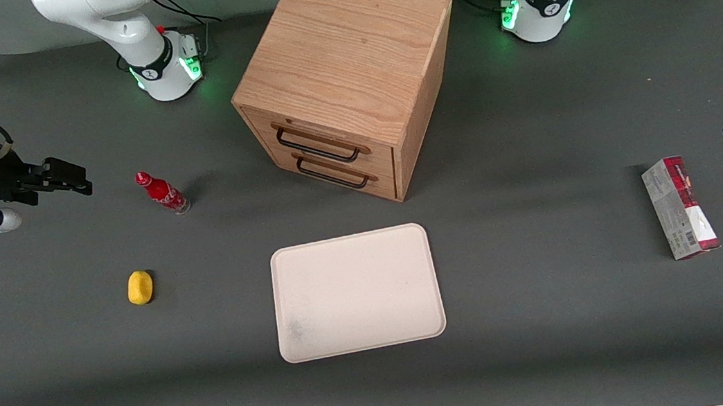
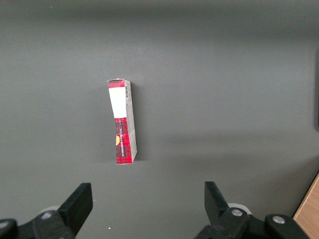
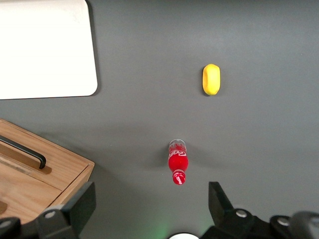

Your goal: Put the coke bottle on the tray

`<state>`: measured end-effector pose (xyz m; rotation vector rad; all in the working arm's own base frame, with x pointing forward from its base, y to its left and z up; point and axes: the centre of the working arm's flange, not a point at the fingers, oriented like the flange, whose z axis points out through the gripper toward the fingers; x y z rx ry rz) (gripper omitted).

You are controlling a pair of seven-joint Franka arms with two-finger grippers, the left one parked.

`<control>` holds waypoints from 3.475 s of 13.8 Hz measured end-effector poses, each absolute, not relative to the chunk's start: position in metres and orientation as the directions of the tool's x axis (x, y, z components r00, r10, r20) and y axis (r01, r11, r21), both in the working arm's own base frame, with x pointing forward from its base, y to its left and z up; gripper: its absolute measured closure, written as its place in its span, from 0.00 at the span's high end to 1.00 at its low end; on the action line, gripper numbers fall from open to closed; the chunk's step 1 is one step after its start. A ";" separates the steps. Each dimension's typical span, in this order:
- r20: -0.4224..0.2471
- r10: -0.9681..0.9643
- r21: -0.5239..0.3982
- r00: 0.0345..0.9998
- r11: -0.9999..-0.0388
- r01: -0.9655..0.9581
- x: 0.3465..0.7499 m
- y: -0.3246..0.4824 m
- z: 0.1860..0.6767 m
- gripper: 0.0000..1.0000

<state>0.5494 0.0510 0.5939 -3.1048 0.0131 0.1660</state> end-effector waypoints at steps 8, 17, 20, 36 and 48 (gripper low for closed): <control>-0.116 -0.012 -0.031 0.993 -0.999 -0.016 0.552 0.048 0.589 1.00; -0.135 0.020 -0.029 0.991 -0.999 0.016 0.544 0.065 0.584 1.00; -0.137 0.037 -0.025 0.990 -0.999 0.034 0.519 0.073 0.585 1.00; -0.101 -0.011 -0.028 0.995 -1.000 -0.014 0.476 0.048 0.488 1.00; -0.087 -0.035 -0.030 0.996 -0.999 -0.038 0.429 0.035 0.410 1.00</control>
